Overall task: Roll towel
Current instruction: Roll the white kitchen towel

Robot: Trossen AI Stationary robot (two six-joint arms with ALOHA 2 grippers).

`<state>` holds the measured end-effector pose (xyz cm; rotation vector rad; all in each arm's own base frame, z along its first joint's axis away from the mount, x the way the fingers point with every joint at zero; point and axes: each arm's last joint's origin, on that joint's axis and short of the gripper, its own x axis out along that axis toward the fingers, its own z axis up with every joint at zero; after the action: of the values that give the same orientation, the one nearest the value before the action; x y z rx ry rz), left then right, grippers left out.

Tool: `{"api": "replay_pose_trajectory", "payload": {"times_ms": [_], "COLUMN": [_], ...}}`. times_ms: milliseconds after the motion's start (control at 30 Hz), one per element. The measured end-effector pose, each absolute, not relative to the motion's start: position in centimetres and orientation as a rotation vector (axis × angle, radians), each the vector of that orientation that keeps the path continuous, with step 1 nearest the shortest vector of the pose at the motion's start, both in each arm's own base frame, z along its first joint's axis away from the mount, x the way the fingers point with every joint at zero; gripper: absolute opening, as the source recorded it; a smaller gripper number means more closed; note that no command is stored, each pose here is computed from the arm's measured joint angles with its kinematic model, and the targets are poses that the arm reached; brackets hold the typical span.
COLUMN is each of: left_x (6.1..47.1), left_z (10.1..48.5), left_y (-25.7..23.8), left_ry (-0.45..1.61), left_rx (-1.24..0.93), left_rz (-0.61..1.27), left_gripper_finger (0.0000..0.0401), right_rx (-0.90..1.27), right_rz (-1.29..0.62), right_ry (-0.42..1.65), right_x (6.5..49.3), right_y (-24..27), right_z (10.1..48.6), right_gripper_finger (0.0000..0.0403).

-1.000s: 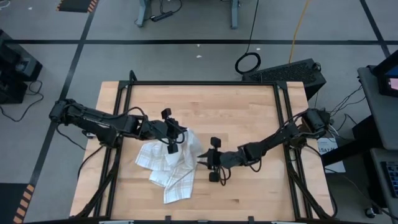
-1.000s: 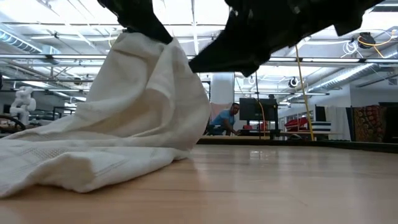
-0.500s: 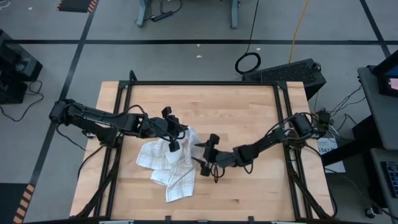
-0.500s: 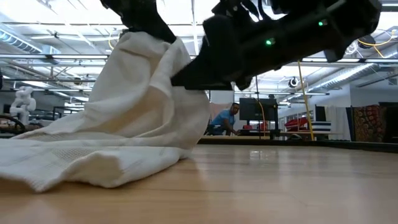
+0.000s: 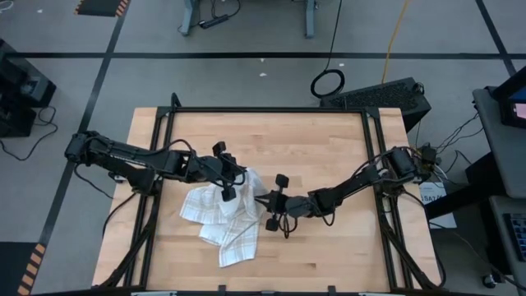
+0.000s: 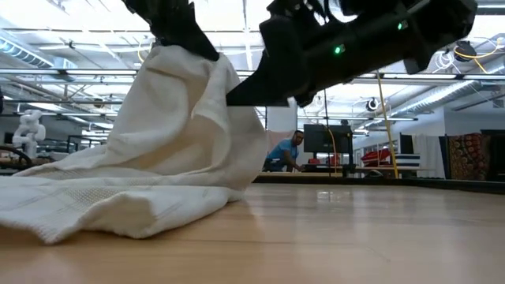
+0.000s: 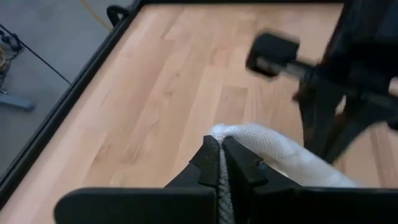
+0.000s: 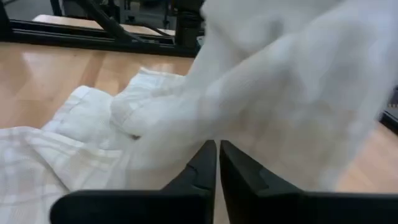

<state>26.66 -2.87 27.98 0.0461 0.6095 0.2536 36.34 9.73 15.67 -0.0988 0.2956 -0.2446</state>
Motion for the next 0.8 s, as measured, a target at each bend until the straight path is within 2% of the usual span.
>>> {"api": "replay_pose_trajectory", "payload": {"times_ms": [400,533,667,800], "left_x": [26.6,26.6,26.6,26.6], "left_z": [28.1,28.1,28.1,28.1], "left_y": [-2.9,-2.9,-2.8,-2.8], "left_ry": [0.602,0.601,0.602,0.605], "left_rx": [0.02,0.025,0.026,0.027], "left_rz": [0.261,0.26,0.261,0.261], "left_gripper_finger": [0.002,0.0021,0.0022,0.0022], "right_rx": [-0.161,-0.135,-0.052,-0.052], "right_rz": [-0.241,-0.21,-0.136,-0.098], "right_ry": [0.337,0.333,0.355,0.376], "right_x": [35.2,35.3,35.2,35.0], "right_y": [9.3,9.4,10.4,12.0], "right_z": [18.1,18.2,17.4,16.3], "right_gripper_finger": [0.0001,0.0011,0.0049,0.0123]}}
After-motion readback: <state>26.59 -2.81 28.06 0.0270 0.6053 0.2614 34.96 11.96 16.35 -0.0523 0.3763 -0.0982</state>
